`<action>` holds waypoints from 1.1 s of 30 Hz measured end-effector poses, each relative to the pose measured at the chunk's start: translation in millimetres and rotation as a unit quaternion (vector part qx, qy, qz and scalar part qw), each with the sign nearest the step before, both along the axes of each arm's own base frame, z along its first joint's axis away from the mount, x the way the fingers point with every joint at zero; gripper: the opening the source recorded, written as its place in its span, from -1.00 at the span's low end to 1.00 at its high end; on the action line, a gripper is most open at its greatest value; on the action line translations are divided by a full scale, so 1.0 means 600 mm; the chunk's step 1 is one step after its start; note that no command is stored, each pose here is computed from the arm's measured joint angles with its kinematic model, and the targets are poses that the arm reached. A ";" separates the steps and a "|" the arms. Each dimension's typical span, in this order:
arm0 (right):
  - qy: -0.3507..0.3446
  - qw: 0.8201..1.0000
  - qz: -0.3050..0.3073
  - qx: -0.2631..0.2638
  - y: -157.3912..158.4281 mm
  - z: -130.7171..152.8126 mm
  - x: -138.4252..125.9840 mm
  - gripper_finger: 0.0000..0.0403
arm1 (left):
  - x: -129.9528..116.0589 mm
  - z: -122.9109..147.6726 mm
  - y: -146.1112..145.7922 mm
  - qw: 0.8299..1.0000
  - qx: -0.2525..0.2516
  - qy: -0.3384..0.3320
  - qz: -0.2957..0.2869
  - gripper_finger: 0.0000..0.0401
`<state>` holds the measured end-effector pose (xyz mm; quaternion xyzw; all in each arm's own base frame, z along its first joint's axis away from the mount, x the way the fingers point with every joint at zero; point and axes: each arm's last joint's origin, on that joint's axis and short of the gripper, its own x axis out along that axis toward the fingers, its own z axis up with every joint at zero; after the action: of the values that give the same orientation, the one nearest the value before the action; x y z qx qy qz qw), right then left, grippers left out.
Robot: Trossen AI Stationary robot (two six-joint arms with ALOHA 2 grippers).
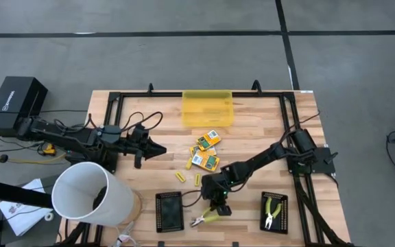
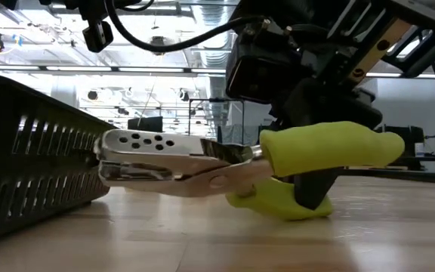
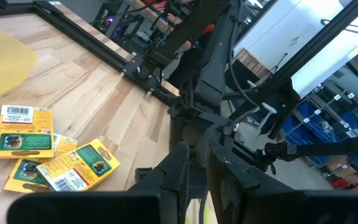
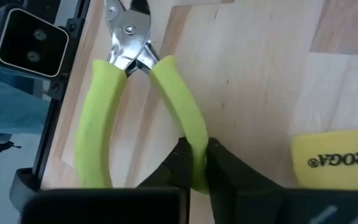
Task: Pick & Place School Supplies
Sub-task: Put the green hole puncher into the right black bin
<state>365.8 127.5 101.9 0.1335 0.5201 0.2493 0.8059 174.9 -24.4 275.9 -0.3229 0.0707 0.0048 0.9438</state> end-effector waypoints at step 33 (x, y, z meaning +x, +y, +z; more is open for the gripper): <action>0.076 0.984 -0.133 -0.091 -0.045 0.251 -0.167 -0.93 | 0.002 0.007 0.003 0.999 0.025 -0.025 0.030 -0.76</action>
<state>265.4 100.5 252.5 0.1462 0.5778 0.0807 0.7989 176.1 -22.6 280.4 -0.3017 0.0367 0.0268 0.9523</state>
